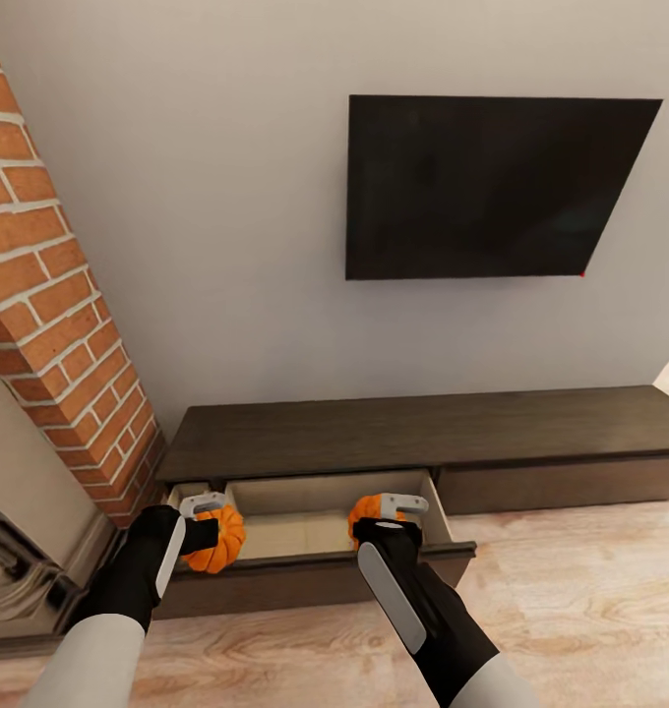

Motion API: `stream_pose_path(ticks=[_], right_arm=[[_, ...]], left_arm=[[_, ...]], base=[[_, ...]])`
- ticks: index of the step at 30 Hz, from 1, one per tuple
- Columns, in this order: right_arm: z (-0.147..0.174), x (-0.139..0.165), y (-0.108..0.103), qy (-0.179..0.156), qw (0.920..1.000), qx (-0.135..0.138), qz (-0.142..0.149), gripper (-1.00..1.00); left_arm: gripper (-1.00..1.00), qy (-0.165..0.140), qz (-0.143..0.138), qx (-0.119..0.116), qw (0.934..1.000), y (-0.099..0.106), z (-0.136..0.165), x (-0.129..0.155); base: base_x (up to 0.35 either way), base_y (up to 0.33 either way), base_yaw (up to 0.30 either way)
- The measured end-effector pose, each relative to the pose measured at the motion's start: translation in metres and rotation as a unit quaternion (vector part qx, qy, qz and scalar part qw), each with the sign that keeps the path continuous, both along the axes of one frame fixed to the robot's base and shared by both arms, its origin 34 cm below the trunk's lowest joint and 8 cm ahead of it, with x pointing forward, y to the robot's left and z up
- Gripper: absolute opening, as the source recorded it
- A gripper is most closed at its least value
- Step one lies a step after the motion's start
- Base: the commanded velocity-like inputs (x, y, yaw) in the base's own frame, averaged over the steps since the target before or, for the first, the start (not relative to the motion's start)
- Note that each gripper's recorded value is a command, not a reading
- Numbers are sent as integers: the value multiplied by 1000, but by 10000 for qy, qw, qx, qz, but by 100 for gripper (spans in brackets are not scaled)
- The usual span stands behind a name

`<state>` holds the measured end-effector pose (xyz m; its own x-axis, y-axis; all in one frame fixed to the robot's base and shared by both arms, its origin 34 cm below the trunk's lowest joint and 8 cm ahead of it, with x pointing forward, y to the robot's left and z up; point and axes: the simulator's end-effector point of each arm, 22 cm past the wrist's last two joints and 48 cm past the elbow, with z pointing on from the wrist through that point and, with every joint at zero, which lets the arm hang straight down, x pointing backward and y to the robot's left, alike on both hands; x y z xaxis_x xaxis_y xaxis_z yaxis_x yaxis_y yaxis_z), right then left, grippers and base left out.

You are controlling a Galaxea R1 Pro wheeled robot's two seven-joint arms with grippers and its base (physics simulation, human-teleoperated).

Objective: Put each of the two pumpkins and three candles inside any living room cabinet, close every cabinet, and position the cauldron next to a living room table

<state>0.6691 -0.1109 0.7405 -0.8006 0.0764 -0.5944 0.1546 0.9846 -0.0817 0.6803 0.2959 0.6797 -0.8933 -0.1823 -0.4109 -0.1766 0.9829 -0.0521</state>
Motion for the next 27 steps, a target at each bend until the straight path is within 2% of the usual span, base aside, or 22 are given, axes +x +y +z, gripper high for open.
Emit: stream_pose_path(ticks=[16, 20, 27], right_arm=[[-1, -1, 0, 5, 10000, 1, 6, -100], [-1, -1, 0, 8, 10000, -6, 10, -100], [2, -2, 11, -37, 9998, -56, 188, -100]], left_arm=[[-100, 7, 4, 35, 10000, 2, 0, -1], [-100, 6, 8, 27, 10000, 2, 0, 0], [-100, 13, 9, 47, 10000, 4, 0, -1]], base=[[156, -78, 0], [172, -6, 105], [81, -1, 69]])
